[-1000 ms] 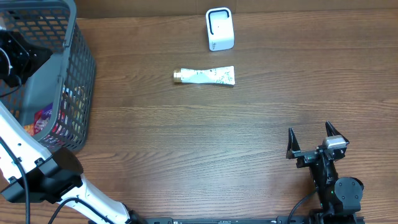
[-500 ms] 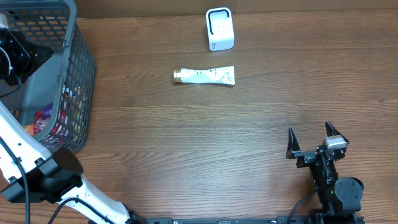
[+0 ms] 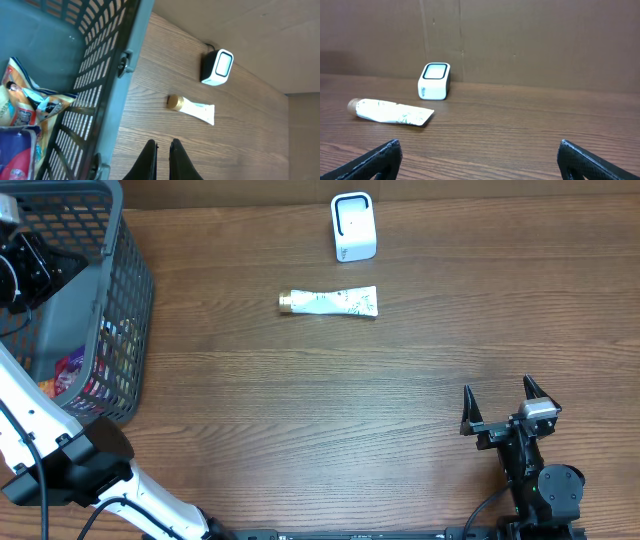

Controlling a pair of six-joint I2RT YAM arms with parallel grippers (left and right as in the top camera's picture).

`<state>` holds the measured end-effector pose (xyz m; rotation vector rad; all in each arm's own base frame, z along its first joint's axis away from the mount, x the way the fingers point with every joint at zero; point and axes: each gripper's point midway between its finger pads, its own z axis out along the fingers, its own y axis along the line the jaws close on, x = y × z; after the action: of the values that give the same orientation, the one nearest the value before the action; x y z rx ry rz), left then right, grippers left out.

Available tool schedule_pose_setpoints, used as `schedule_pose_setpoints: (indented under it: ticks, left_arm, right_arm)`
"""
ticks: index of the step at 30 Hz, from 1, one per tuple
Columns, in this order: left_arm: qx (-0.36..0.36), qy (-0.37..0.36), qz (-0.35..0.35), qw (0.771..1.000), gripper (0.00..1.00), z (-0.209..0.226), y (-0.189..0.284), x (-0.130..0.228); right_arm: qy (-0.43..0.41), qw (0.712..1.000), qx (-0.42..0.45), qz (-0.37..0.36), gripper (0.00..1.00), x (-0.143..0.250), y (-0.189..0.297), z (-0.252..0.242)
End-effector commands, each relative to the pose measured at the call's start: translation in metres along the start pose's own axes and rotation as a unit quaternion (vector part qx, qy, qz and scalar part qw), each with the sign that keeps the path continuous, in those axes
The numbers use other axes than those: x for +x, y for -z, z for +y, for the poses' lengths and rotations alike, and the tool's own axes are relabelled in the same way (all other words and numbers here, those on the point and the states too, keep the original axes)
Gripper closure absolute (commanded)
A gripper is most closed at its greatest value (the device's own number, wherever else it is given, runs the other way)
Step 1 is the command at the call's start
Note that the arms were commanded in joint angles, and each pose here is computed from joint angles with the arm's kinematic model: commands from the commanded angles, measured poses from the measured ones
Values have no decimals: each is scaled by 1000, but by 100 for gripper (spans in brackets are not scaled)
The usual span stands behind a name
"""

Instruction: Scan the item barcode

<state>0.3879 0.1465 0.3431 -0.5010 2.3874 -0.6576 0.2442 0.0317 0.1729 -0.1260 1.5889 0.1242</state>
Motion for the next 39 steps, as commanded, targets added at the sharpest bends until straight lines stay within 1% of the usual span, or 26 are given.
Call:
schedule_pose_setpoints:
  ticks: [1, 3, 5, 11, 13, 14, 15, 18, 19, 20, 21, 22, 23, 24, 25, 26, 27, 31, 34, 39]
  left_arm:
    - [-50, 49, -3, 997, 96, 23, 4, -1]
    - [-81, 91, -10, 993, 96, 39, 9, -1]
    - [-86, 106, -18, 991, 96, 48, 16, -2]
    - [-98, 126, -34, 987, 95, 68, 31, -4]
    - [-118, 128, -38, 984, 96, 77, 35, -4]
    - [-146, 128, -40, 980, 96, 87, 37, -4]
    - [-177, 135, -44, 974, 96, 97, 41, -4]
    - [-290, 188, -58, 936, 96, 133, 59, 2]
    - [-321, 205, -63, 922, 96, 142, 65, 5]
    - [-333, 213, -65, 916, 96, 146, 68, 6]
    - [-338, 217, -66, 913, 86, 148, 68, 6]
    - [-339, 218, -65, 913, 62, 150, 68, 7]
    - [-340, 219, -64, 912, 44, 150, 68, 7]
    - [-340, 219, -63, 912, 32, 151, 67, 7]
    - [-341, 219, -62, 912, 23, 151, 66, 8]
    - [-343, 219, -60, 911, 8, 153, 66, 9]
    - [-346, 219, -57, 910, 0, 155, 65, 9]
    - [-347, 200, -35, 916, 0, 168, 50, 10]
    - [-347, 206, -16, 915, 0, 181, 35, 14]
    - [-344, 226, 37, 910, 0, 207, 3, 27]
  right_arm:
    - [3, 1000, -5, -2, 0, 1, 0, 2]
    - [3, 1000, -5, -2, 0, 1, 0, 2]
    - [3, 1000, -5, -2, 0, 1, 0, 2]
    - [3, 1000, -5, -2, 0, 1, 0, 2]
    - [3, 1000, -5, -2, 0, 1, 0, 2]
    - [3, 1000, -5, -2, 0, 1, 0, 2]
    - [3, 1000, -5, -2, 0, 1, 0, 2]
    - [3, 1000, -5, -2, 0, 1, 0, 2]
    - [3, 1000, -5, -2, 0, 1, 0, 2]
    - [3, 1000, -5, -2, 0, 1, 0, 2]
    - [3, 1000, -5, -2, 0, 1, 0, 2]
    - [3, 1000, -5, -2, 0, 1, 0, 2]
    - [3, 1000, -5, -2, 0, 1, 0, 2]
    - [3, 1000, -5, -2, 0, 1, 0, 2]
    - [3, 1000, -5, -2, 0, 1, 0, 2]
    - [3, 1000, -5, -2, 0, 2, 0, 2]
    - [3, 1000, -5, -2, 0, 1, 0, 2]
    - [3, 1000, -5, -2, 0, 1, 0, 2]
    - [3, 1000, -5, -2, 0, 1, 0, 2]
    - [3, 1000, -5, -2, 0, 1, 0, 2]
